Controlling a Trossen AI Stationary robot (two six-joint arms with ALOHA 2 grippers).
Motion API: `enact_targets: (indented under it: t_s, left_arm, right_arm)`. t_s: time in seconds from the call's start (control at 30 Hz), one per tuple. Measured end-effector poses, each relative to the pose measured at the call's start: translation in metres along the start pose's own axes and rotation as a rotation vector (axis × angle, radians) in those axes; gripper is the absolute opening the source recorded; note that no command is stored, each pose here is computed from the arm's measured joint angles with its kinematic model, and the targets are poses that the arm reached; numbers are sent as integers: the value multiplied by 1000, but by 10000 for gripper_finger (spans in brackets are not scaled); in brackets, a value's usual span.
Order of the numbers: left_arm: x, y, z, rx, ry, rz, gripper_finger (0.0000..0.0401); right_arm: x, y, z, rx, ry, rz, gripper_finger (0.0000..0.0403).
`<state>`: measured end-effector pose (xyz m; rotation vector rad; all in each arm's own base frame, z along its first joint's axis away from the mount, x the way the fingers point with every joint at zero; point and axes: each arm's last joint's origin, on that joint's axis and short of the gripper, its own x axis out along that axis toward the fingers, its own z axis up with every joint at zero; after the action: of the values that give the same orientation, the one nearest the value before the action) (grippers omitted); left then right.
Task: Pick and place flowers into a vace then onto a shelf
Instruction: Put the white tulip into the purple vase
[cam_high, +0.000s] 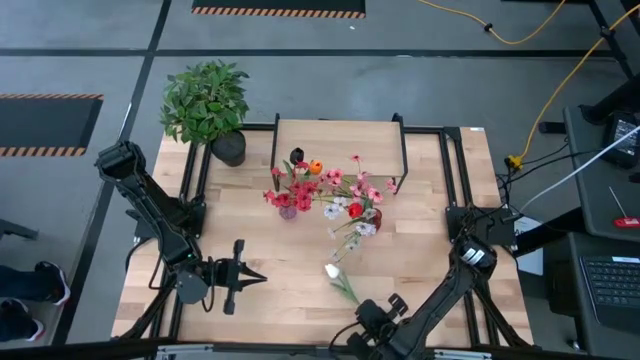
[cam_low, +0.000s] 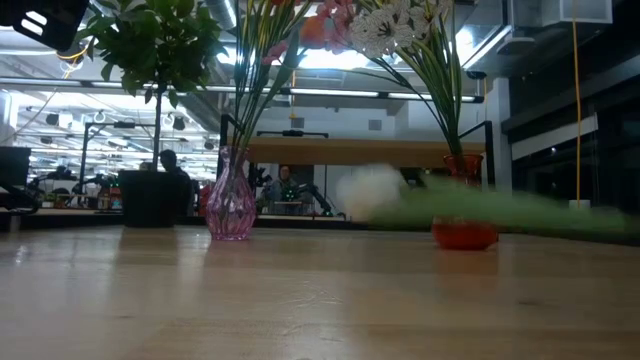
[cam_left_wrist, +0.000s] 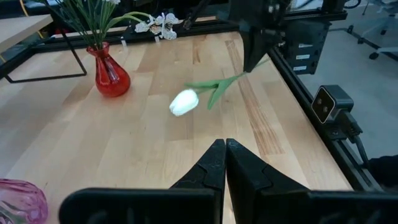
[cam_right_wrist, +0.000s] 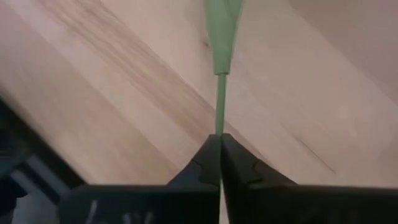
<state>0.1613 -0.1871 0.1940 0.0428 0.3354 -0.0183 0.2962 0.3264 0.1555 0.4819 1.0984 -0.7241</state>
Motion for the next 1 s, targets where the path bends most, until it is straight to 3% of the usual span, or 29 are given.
enact_targets:
  t_s: [0.37, 0.5, 0.8, 1.0]
  left_arm:
    - [0, 0, -1, 34, 9, -18, 8]
    - [0, -1, 0, 50, 7, -20, 8]
    - [0, -1, 0, 52, 7, -20, 13]
    - [0, -1, 2, 32, -10, -27, 31]
  right_arm:
    - [-26, -4, 12, -73, -140, 63, 0]
    - [-44, -7, 16, -98, -172, 121, 0]
    - [-74, 3, 30, -275, -301, 306, 0]
    - [-77, 5, 47, -330, -422, 287, 0]
